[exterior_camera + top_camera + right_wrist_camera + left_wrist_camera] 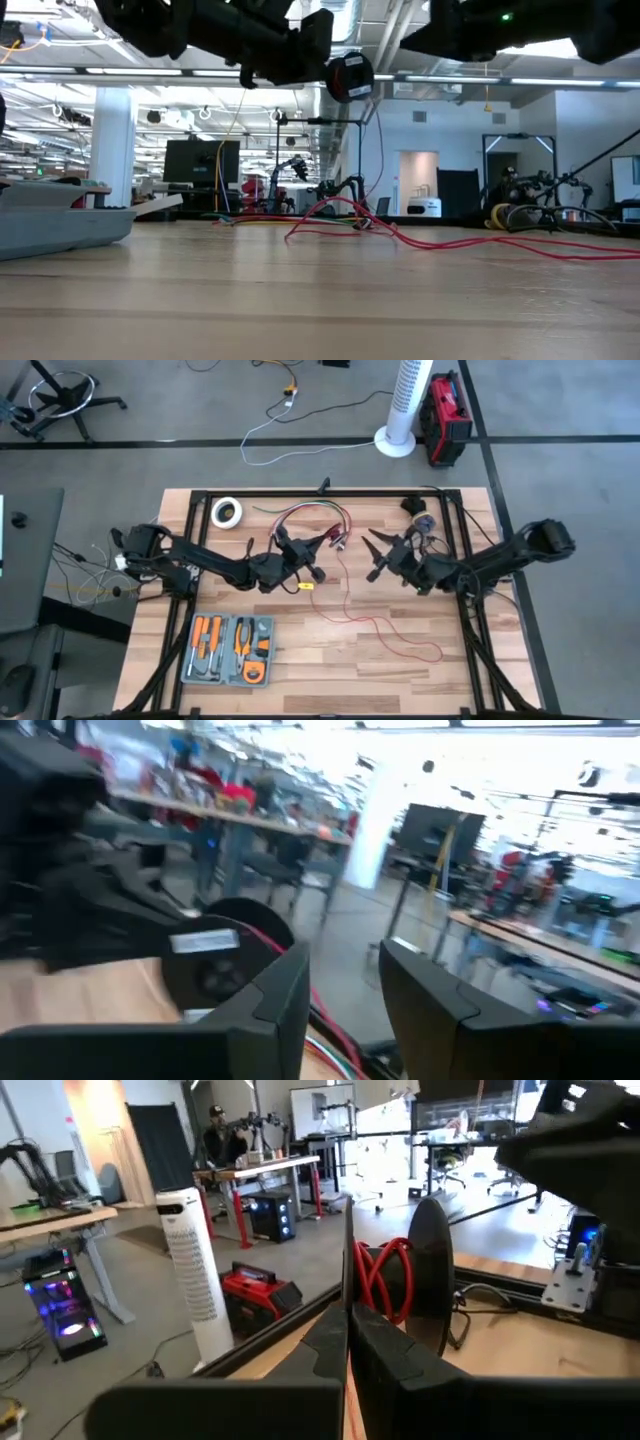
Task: Coil cords
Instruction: Coil the red wire on the black spool
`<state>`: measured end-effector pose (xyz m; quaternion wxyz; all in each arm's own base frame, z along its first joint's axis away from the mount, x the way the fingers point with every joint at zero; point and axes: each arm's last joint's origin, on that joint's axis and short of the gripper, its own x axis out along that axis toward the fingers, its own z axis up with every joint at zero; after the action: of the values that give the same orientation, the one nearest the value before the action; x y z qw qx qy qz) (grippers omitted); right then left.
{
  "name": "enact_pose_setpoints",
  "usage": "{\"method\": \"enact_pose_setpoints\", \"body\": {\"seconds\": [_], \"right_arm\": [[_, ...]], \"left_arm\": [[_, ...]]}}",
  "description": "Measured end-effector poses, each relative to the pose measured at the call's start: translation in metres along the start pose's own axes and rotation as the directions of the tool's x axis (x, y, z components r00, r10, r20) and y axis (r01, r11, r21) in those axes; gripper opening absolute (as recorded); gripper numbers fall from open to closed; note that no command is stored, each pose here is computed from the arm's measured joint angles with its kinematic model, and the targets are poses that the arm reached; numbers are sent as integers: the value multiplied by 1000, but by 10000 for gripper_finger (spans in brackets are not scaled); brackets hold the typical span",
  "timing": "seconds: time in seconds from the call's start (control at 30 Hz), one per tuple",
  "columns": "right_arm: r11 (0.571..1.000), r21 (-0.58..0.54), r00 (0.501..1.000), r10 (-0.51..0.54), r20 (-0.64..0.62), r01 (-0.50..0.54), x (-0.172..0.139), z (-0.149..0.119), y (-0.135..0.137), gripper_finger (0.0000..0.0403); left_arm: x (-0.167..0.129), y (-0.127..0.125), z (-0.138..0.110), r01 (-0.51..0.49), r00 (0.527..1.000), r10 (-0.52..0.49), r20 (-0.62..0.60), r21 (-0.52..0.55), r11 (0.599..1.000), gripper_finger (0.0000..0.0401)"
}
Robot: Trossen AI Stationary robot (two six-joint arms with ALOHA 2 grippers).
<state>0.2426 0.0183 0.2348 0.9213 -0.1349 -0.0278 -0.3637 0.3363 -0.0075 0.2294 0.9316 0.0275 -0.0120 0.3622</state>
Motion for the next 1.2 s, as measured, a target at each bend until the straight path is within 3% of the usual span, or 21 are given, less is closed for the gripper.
{"method": "enact_pose_setpoints", "body": {"seconds": [0.27, 0.47, 0.83, 1.2], "right_arm": [[981, -190, 998, 24, -65, -36, 15, -3, 23, 215], [977, -212, 997, -14, -76, -3, 28, -1, 33, 280], [976, -211, 992, -74, -100, 51, 53, -6, 37, 285], [968, -239, 992, -97, -85, 75, 50, 0, 36, 285]], "left_arm": [[3, -3, -3, -18, 999, 19, 45, -21, 1000, 0], [3, -2, -2, -27, 998, 28, 52, -23, 999, 0], [1, -3, 1, -33, 997, 35, 67, -30, 999, 0], [-1, -6, 1, -6, 998, 7, 69, -19, 1000, 0]]}}
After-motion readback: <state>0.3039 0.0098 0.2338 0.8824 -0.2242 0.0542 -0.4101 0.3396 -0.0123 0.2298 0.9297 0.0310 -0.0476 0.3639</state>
